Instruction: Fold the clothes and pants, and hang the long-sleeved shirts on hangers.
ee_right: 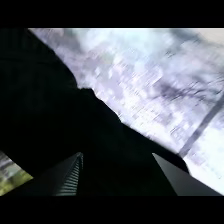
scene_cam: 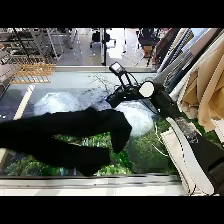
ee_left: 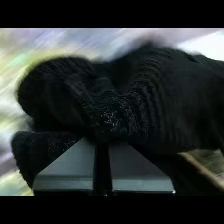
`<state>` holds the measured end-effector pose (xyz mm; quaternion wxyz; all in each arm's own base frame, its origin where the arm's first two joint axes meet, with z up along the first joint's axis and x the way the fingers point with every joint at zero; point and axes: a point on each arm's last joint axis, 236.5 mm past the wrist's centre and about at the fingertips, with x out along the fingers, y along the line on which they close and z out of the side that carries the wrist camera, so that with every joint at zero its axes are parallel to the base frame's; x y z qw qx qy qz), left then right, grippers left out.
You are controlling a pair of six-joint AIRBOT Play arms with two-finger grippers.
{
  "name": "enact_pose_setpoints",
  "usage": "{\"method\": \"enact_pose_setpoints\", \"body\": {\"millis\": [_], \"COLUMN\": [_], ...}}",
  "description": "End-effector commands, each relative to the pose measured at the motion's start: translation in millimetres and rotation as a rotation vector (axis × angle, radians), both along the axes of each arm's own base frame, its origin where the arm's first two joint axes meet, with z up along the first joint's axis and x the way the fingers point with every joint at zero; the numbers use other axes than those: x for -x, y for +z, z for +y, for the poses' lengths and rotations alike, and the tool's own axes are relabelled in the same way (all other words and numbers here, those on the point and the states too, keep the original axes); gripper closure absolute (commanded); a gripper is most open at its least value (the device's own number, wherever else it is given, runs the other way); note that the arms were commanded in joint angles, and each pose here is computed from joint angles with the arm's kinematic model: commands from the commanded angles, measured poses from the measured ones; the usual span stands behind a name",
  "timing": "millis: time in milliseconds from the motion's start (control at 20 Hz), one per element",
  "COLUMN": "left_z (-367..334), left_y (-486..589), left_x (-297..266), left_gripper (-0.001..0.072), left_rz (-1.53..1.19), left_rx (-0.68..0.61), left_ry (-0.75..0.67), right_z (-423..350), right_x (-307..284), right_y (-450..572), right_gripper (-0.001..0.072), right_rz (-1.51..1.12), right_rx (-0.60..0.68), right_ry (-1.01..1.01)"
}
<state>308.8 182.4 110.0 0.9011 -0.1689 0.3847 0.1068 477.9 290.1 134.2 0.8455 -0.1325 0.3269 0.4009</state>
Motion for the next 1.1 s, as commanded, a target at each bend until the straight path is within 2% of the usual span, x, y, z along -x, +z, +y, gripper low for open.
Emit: {"method": "enact_pose_setpoints", "body": {"millis": [0, 50, 100, 200, 300, 400, 500, 650, 850, 1050], "left_z": [58.1, 60.8, 56.7, 38.0, 32.2, 28.2, 10.6, -4.6, -23.9, -8.8], "left_y": [-74.7, -78.9, -75.3, -47.4, -17.0, -11.7, -21.5, -44.8, -115.1, -158.8], "left_x": [46.1, 43.9, 31.8, -9.0, -43.4, -66.4, -93.7, -143.0, -172.3, -183.9], "left_gripper": [0.0285, 0.0003, -0.0009, -0.0009, -0.0007, -0.0007, -0.0007, -0.0007, -0.0007, -0.0005], "left_rz": [0.229, 0.211, 0.149, -0.046, -0.216, -0.254, -0.228, -0.143, 0.179, 0.345], "left_rx": [-0.004, 0.036, 0.096, 0.179, 0.181, 0.176, 0.209, 0.288, 0.419, 0.401], "left_ry": [0.108, 0.132, 0.142, 0.089, 0.067, 0.06, -0.017, -0.091, -0.202, -0.203], "right_z": [-29.2, -47.9, -66.6, -93.0, -104.5, -103.5, -89.2, -68.0, -48.5, -48.2], "right_x": [9.3, 9.2, 14.1, 38.0, 65.6, 85.5, 99.4, 106.9, 110.4, 122.3], "right_y": [-31.7, -36.9, -46.9, -75.0, -108.1, -141.6, -166.4, -186.7, -187.7, -187.7], "right_gripper": [0.0203, 0.0189, 0.0163, 0.0163, 0.0165, 0.0163, 0.0128, 0.0129, 0.0129, 0.0129], "right_rz": [0.183, 0.249, 0.336, 0.523, 0.674, 0.758, 0.802, 0.795, 0.765, 0.806], "right_rx": [0.047, 0.038, 0.033, 0.04, 0.057, 0.068, 0.042, 0.02, 0.025, 0.042], "right_ry": [-0.082, -0.137, -0.189, -0.231, -0.239, -0.249, -0.256, -0.262, -0.233, -0.212]}}
